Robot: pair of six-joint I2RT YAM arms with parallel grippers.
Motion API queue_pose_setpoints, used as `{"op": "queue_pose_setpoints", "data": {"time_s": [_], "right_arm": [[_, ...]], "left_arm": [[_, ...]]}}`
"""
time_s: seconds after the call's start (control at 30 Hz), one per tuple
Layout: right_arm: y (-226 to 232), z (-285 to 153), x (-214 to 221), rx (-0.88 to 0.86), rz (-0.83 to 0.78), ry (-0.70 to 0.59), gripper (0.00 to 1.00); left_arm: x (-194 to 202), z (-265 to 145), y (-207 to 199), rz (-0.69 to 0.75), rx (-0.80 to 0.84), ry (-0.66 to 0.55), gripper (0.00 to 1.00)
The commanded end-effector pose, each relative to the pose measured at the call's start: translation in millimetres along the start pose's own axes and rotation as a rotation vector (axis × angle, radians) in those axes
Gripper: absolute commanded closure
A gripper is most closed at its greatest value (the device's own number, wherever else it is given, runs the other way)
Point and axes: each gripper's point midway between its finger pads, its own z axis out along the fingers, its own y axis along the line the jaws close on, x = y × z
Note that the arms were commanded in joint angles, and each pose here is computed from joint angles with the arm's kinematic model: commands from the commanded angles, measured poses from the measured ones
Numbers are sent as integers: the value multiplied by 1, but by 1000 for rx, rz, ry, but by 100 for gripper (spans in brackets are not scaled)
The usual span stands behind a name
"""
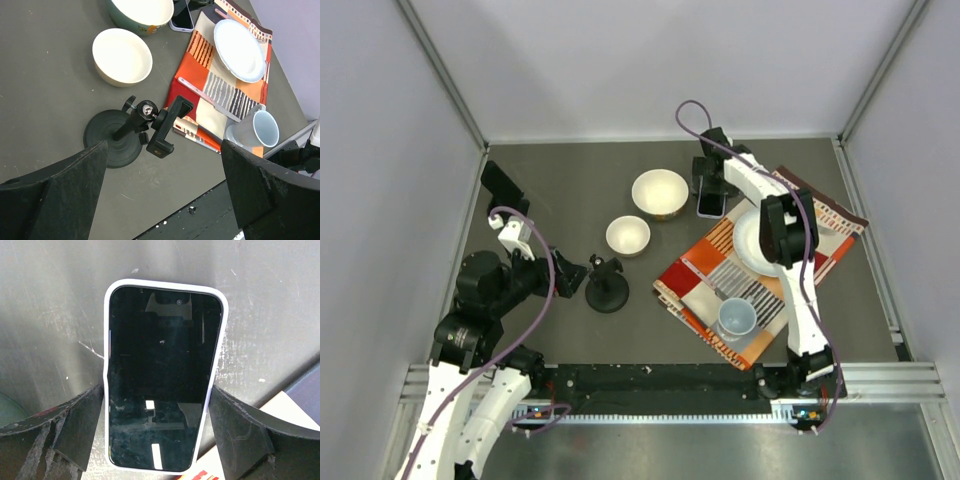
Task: Place the phone on the phone stand
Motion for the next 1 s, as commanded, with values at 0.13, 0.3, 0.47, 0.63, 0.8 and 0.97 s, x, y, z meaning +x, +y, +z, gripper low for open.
{"op": "queue_pose_setpoints", "data": {"time_s": [0.13, 0.3, 0.47, 0.63, 0.8, 0.97], "right_arm": [[-9, 26, 46, -1, 41, 208, 23], [-16, 27, 67, -12, 122, 340, 14], [-24, 24, 75, 29, 83, 396, 15], [-33, 26, 87, 77, 44, 465, 18], [-34, 24, 87, 107, 11, 465, 19], [-32, 24, 81, 115, 4, 441, 41]], "left_arm": [[-15, -7, -11, 15, 34, -52, 2], [-15, -5, -13, 3, 49, -50, 2], [-15, -1, -16, -11, 69, -48, 2], [-15, -2, -17, -10, 75, -50, 2], [-16, -2, -17, -10, 73, -49, 2], [-16, -3, -19, -11, 79, -51, 2]]}}
